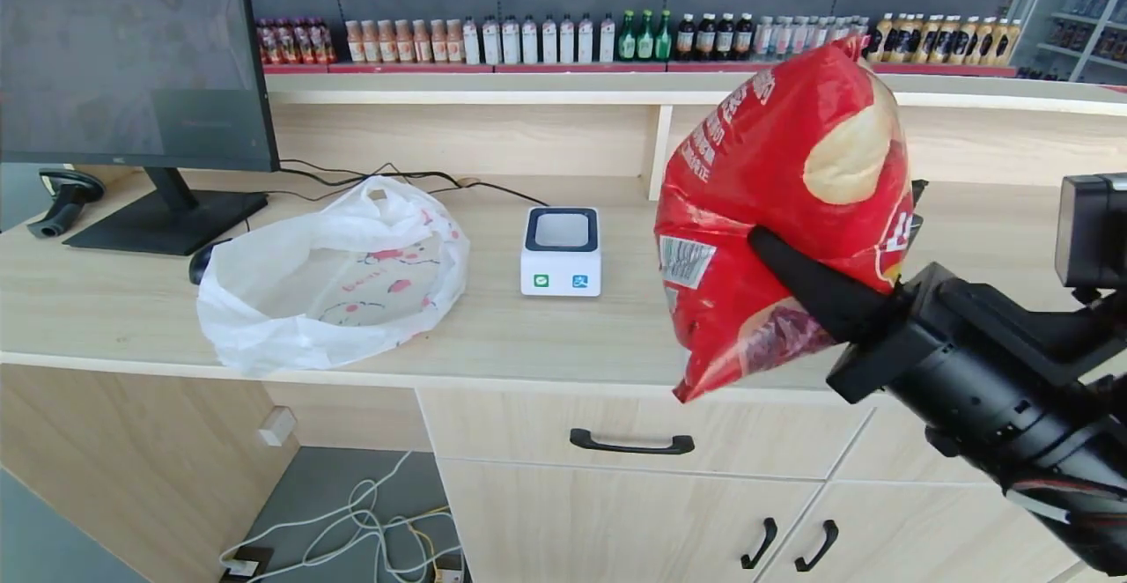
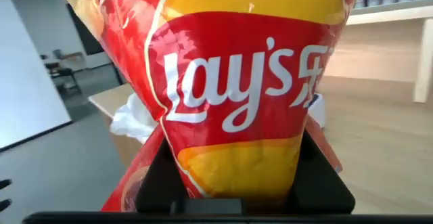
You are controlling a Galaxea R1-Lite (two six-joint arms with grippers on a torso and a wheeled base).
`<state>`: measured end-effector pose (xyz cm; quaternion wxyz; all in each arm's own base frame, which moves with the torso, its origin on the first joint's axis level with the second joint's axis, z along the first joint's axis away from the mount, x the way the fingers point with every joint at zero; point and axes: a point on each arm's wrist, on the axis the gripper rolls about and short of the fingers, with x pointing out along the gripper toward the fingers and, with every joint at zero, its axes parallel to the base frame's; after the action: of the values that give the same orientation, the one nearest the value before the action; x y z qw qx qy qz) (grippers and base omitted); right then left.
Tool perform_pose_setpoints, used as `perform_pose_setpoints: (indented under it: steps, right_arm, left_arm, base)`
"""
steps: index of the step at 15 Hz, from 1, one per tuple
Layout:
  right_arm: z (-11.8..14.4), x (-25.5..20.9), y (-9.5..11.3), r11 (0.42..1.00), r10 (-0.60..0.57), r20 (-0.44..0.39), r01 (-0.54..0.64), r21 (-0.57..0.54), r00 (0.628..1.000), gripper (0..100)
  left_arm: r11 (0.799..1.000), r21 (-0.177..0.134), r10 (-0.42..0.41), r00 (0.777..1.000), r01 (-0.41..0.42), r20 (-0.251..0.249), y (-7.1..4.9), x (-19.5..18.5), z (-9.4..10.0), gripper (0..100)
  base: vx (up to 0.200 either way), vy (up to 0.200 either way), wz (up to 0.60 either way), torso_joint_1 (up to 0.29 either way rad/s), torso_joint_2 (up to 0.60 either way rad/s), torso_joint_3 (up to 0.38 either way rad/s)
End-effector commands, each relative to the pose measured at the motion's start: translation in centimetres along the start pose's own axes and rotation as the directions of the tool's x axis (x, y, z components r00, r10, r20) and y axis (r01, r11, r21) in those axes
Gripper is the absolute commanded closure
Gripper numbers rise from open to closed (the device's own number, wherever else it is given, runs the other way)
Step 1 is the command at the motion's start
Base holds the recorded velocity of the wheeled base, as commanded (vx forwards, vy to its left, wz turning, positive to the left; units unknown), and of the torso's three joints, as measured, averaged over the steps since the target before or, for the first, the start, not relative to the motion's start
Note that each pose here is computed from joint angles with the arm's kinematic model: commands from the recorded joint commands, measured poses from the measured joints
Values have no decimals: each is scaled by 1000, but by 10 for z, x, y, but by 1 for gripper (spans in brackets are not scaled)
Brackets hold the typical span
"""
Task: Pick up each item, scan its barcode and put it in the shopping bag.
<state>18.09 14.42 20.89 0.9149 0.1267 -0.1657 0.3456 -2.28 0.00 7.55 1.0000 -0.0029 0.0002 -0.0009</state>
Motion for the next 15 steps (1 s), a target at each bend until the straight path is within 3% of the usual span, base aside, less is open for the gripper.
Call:
perform_pose_setpoints:
  steps: [1, 4, 9, 11, 15]
  right_arm:
    - [-10, 20, -7, 978, -187, 24, 188, -87, 982, 100]
    - [-8, 19, -13, 900, -402, 60, 407, -156, 913, 100]
    - [-10, 35, -18, 872, -446, 87, 455, -180, 891, 100]
    - [-11, 44, -22, 843, -501, 109, 513, -165, 859, 100]
    - [-10, 45, -24, 840, -506, 115, 519, -161, 855, 100]
  left_arm:
    - [1000, 0, 0, 1000, 0, 0, 0, 0, 0, 0]
    - [1000, 0, 0, 1000, 0, 0, 0, 0, 0, 0]
    - [1000, 1, 0, 1000, 0, 0, 0, 0, 0, 0]
    - [1000, 1, 0, 1000, 0, 0, 0, 0, 0, 0]
    - [1000, 1, 0, 1000, 0, 0, 0, 0, 0, 0]
  base:
    - [0, 0, 0, 0, 0, 0]
    - [0, 0, 0, 0, 0, 0]
    - [0, 0, 0, 0, 0, 0]
    - [0, 0, 0, 0, 0, 0]
    - [-50, 0, 0, -1, 2, 2]
